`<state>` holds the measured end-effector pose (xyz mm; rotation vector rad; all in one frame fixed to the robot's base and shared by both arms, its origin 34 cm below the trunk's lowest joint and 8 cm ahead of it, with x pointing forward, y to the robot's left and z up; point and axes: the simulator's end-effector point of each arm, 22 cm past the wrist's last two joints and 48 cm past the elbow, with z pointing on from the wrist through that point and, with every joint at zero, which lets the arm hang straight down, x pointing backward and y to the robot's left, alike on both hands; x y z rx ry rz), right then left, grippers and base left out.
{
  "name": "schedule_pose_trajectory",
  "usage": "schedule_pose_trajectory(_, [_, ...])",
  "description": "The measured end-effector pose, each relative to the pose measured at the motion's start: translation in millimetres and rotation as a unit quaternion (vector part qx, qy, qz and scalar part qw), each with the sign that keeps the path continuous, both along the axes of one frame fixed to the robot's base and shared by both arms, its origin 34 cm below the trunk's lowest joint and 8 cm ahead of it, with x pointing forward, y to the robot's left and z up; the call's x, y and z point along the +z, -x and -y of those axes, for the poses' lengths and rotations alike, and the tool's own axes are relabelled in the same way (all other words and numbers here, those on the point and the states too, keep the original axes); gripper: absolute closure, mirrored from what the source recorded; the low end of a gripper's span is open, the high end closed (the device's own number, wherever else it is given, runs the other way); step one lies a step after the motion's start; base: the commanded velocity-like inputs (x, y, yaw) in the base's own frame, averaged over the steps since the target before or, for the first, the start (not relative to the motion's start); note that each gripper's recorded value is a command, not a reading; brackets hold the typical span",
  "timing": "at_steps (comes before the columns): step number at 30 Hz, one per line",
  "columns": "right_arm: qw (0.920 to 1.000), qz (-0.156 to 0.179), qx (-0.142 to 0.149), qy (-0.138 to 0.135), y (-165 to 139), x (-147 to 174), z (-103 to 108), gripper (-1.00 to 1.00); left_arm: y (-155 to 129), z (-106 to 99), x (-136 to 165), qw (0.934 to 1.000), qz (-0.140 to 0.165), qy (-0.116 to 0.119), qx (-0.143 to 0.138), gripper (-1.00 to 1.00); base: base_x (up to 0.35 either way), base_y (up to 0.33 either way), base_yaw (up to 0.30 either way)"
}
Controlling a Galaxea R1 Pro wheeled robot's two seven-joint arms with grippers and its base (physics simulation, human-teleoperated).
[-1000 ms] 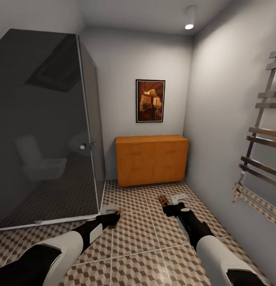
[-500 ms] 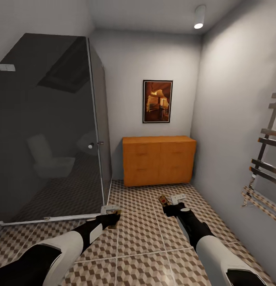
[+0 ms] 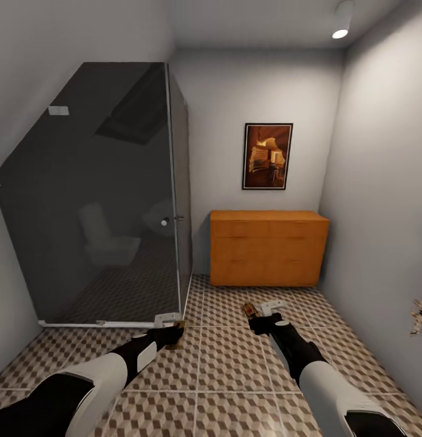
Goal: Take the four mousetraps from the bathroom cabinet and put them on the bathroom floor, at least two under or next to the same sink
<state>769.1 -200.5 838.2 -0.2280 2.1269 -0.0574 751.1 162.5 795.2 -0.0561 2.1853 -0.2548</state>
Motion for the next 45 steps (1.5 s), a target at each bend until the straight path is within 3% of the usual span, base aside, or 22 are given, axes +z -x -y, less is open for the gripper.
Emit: schedule_pose_trajectory(45, [0.9999,-0.001,-0.009,0.008,4.6,1.1,4.8,1.00,-3.6,-1.5,15.4,0.9999,0.014,0.004,0.004,1.00,0.000,0.000,0.272])
